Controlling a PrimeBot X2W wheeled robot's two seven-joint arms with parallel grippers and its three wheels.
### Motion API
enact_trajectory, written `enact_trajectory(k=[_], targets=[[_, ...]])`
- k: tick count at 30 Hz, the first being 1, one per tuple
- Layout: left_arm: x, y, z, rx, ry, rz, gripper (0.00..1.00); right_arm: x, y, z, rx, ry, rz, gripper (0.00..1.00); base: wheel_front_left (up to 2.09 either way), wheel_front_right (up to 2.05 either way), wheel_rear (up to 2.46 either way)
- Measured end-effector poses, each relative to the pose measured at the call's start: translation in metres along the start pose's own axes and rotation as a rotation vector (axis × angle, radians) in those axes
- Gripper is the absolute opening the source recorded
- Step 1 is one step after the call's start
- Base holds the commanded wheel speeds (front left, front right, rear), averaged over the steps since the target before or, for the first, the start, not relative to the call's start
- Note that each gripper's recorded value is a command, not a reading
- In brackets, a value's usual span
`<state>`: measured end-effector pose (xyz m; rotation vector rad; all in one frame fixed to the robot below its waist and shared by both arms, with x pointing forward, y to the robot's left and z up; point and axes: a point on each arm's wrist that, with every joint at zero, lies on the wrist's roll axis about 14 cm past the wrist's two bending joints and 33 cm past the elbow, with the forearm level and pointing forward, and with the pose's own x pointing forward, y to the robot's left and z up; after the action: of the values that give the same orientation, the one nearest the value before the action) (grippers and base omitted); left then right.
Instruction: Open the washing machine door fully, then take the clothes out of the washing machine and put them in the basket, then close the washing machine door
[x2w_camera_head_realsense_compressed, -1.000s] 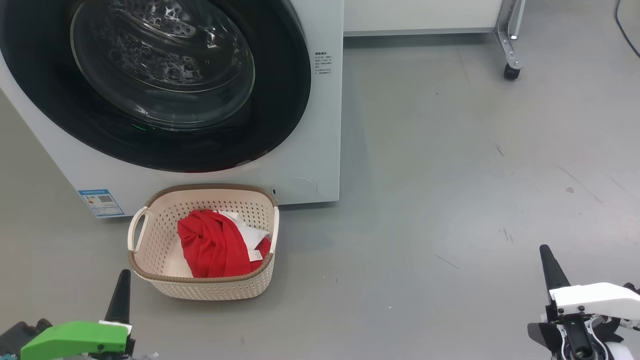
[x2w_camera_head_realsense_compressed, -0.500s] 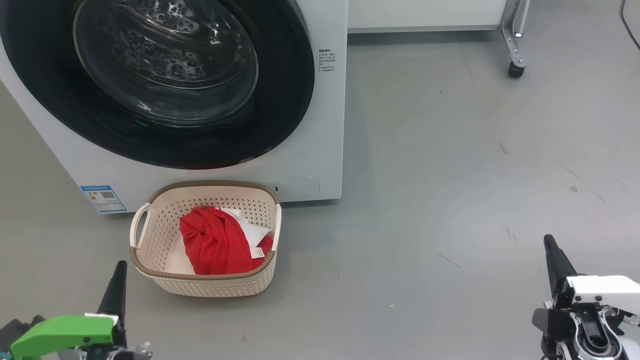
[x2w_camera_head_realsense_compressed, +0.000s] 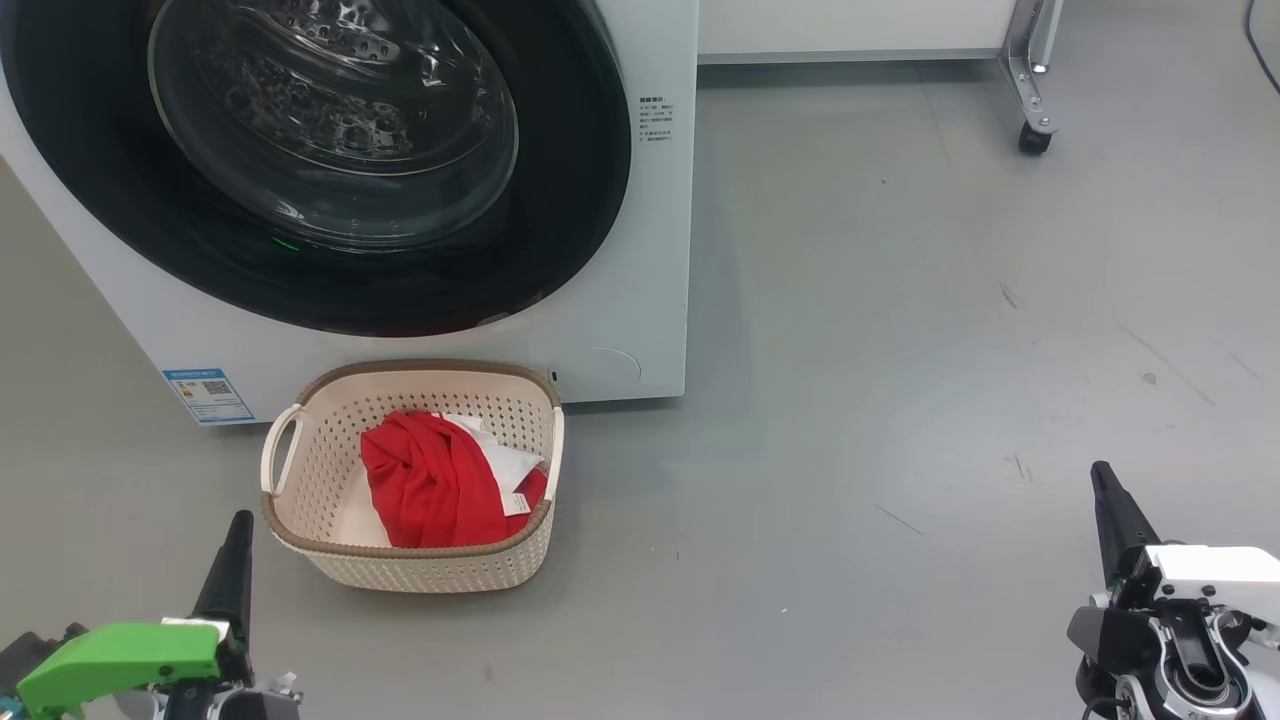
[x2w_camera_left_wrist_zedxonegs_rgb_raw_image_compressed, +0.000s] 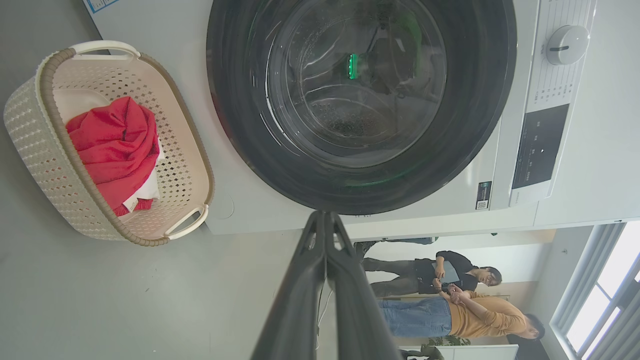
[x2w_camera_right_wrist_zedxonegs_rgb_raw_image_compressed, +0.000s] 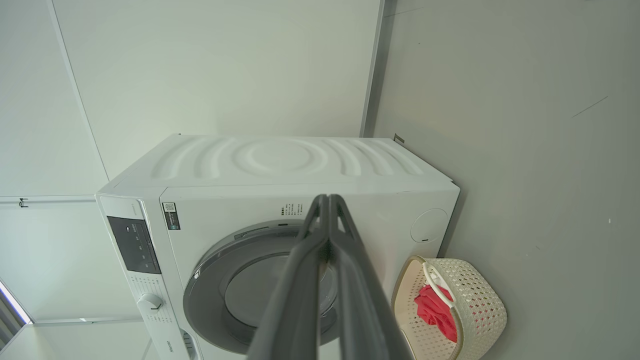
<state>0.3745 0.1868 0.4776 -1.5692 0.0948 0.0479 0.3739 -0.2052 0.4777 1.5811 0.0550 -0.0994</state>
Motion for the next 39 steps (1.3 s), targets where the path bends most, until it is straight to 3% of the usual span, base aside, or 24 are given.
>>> enact_trajectory(k=[39], targets=[[0.0000,-0.0001,0.0003,-0.001,-0.001,0.000,0.00,-0.0004,-0.0019,0.0006,0.002,-0.002,-0.004,0.00,0.00,0.00,0.00]])
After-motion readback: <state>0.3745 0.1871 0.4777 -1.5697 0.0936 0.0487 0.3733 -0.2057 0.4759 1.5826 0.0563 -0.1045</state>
